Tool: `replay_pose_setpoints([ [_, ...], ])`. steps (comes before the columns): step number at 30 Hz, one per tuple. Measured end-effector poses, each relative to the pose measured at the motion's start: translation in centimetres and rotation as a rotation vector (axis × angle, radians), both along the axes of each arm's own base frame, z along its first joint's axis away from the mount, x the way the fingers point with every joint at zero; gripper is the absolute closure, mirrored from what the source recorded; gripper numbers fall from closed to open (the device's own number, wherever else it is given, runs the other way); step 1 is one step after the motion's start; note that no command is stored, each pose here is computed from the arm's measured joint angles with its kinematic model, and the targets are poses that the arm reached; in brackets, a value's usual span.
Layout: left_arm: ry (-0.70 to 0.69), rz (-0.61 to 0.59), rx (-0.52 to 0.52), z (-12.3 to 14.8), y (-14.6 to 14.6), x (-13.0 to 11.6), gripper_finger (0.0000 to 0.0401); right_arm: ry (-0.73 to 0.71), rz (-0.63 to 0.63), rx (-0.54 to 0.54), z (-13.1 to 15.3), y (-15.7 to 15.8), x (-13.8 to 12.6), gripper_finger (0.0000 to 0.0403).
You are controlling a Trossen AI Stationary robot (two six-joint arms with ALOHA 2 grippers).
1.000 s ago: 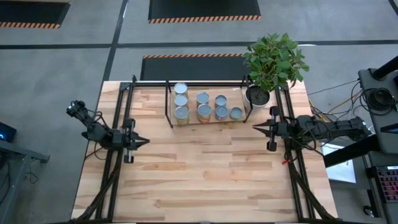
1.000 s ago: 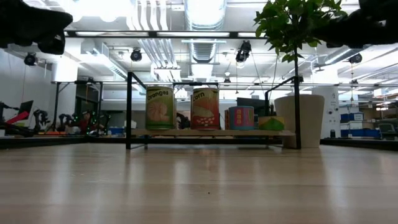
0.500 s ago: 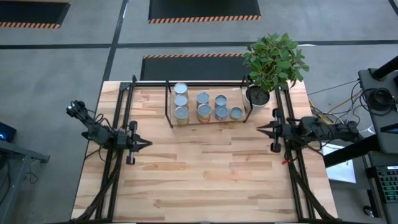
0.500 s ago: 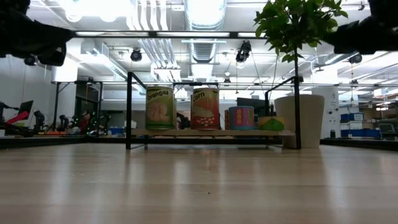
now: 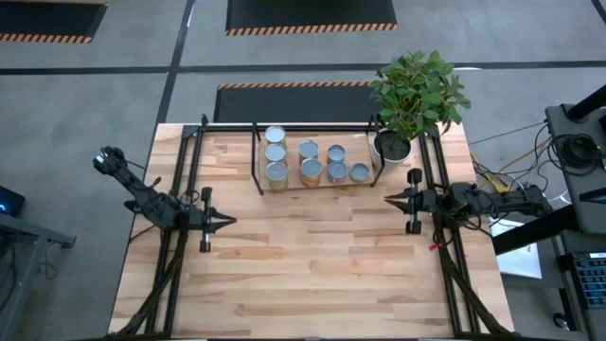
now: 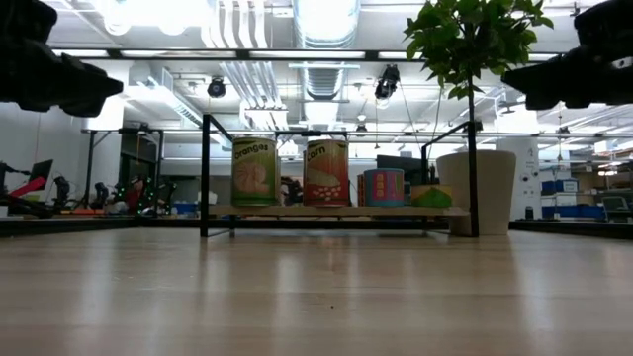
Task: Pick and place cans onto a shelf
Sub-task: Return to Home Position
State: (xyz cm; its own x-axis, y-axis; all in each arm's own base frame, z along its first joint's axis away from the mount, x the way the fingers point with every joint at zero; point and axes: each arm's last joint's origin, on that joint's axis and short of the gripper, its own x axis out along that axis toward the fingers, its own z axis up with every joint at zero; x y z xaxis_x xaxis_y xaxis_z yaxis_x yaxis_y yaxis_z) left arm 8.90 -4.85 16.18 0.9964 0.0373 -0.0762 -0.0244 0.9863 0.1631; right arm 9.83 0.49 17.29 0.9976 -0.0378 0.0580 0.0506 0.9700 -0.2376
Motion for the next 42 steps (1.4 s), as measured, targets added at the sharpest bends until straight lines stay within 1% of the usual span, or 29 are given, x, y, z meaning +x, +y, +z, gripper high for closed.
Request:
replay_pose_setpoints([
  [1, 0.007, 0.001, 0.006, -0.07, -0.03, 0.04, 0.0401, 0.001, -0.027, 0.027, -0.02, -0.08, 0.0, 0.0385],
  [4, 0.024, 0.001, 0.021, -0.25, -0.12, 0.15, 0.0401, 0.007, -0.16, 0.099, -0.17, -0.48, -0.05, 0.0385],
  [7, 0.029, 0.001, 0.023, -0.3, -0.17, 0.21, 0.0401, 0.011, -0.24, 0.098, -0.22, -0.69, -0.02, 0.0385],
  [17, 0.052, 0.0, 0.042, -0.56, -0.27, 0.33, 0.0401, 0.016, -0.246, 0.088, -0.26, -0.7, 0.01, 0.0385],
  [42, 0.057, -0.001, 0.045, -0.61, -0.3, 0.36, 0.0401, 0.017, -0.247, 0.089, -0.29, -0.7, 0.02, 0.0385],
])
